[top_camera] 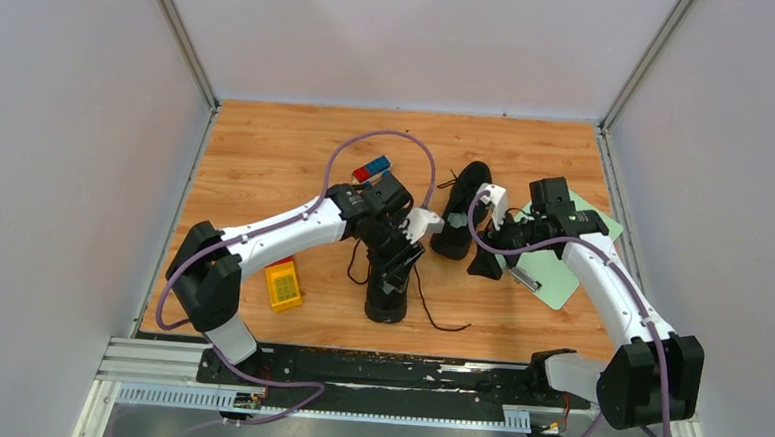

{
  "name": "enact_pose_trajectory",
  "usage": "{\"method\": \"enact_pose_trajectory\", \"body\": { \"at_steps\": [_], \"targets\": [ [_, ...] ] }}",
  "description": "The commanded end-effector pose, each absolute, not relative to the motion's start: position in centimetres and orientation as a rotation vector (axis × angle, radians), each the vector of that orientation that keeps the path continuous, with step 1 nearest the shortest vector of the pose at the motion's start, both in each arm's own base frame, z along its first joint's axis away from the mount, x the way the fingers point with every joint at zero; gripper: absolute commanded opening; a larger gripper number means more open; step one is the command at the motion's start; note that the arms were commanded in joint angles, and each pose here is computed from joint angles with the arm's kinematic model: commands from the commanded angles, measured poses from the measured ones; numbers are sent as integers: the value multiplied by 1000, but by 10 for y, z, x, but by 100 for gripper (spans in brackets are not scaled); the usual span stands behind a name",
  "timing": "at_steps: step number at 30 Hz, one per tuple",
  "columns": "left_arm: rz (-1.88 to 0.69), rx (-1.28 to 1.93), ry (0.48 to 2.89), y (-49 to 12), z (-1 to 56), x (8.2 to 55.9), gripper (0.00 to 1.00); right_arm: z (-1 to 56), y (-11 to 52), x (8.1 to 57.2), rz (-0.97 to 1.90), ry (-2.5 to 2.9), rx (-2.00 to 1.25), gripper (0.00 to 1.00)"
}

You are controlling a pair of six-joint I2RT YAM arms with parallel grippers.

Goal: Tie the shoes
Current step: Place the shoe at the center of the board.

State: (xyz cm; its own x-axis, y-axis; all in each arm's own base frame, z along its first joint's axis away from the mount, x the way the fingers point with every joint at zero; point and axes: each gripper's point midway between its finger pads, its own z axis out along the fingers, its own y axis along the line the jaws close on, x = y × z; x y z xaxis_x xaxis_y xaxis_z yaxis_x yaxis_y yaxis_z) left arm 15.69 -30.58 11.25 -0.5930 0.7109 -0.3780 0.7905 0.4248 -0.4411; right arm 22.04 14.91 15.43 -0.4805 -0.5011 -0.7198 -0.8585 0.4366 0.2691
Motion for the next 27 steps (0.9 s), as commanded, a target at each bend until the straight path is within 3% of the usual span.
{"method": "enact_pose_trajectory", "body": {
  "at_steps": [1, 4, 7, 12, 17, 27],
  "targets": [
    [-661, 1342, 2175, -307, 190, 224, 55, 137, 139, 243, 625, 2141, -1183, 67],
    [-562, 1141, 2105, -279, 230, 267, 59, 134, 127, 253, 513, 2174, -1172, 65],
    [-493, 893, 2168, -244, 233, 293, 62, 142, 121, 251, 461, 2151, -1214, 68],
    [-431, 657, 2415, -201, 165, 296, 60, 157, 109, 257, 361, 2182, -1170, 72],
    [-416, 513, 2599, -197, 111, 285, 57, 191, 120, 255, 464, 2205, -1070, 72],
    [-454, 493, 2802, -203, 43, 270, 49, 189, 120, 256, 483, 2201, -1067, 72]
  ]
}}
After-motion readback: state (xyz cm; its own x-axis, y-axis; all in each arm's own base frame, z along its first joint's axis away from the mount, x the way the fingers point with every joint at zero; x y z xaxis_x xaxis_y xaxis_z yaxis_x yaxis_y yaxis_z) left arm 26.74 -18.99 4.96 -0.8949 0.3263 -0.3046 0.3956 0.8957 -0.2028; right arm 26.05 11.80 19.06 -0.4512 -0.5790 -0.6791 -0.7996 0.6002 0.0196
